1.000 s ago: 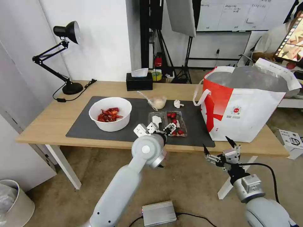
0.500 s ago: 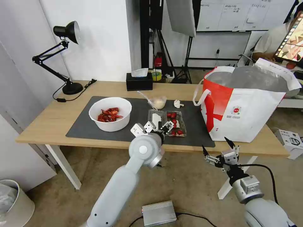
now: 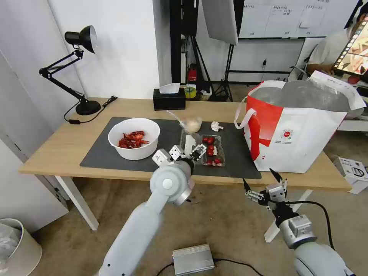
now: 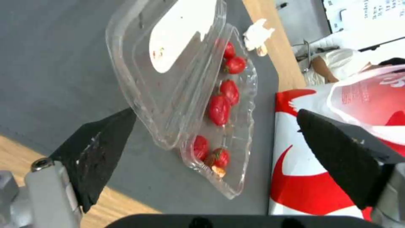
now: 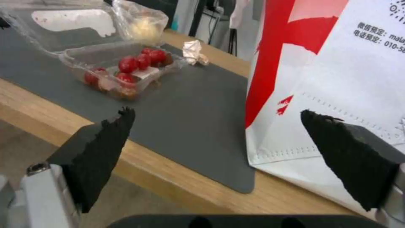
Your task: Pick up the trash from the table and place it into the takeout bag.
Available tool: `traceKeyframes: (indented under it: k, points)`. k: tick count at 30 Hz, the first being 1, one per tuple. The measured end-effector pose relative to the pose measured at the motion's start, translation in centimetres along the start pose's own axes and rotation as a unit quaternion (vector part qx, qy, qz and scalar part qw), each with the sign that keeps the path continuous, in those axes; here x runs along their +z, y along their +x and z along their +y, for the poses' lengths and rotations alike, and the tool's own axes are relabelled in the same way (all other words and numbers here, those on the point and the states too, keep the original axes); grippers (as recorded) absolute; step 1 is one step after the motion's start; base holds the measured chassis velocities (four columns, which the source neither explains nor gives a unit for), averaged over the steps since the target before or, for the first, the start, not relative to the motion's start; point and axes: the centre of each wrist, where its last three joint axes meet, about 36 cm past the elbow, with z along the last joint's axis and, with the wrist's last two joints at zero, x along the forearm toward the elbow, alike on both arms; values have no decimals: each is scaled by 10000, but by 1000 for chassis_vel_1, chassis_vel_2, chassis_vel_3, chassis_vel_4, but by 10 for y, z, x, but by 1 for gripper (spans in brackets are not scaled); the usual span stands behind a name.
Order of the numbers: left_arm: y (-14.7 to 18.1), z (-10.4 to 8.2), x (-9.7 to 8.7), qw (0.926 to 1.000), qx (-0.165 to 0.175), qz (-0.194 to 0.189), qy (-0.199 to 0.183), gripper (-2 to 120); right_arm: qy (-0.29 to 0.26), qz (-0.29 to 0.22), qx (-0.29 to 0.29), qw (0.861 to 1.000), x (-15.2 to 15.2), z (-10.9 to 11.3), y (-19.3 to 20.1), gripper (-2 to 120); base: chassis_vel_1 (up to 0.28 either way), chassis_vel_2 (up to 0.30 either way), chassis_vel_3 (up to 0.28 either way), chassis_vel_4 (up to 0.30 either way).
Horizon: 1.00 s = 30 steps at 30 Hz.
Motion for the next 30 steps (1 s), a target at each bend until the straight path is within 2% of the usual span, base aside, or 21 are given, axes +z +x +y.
traceKeyframes:
  k: [7, 12, 30]
  points:
    - [1, 1, 0, 9999, 51, -91, -15, 100, -11, 10, -2, 10000, 2, 2, -1, 100, 0, 0, 0, 0]
    - [3, -1, 0, 9993, 282, -220, 51, 100, -15, 32, -12, 10000, 4, 4, -1, 100, 0, 0, 0, 0]
    - [9, 0, -4, 9978, 570, -334, 48, 100, -32, 32, -101, 9999, 5, 9, -3, 100, 0, 0, 0, 0]
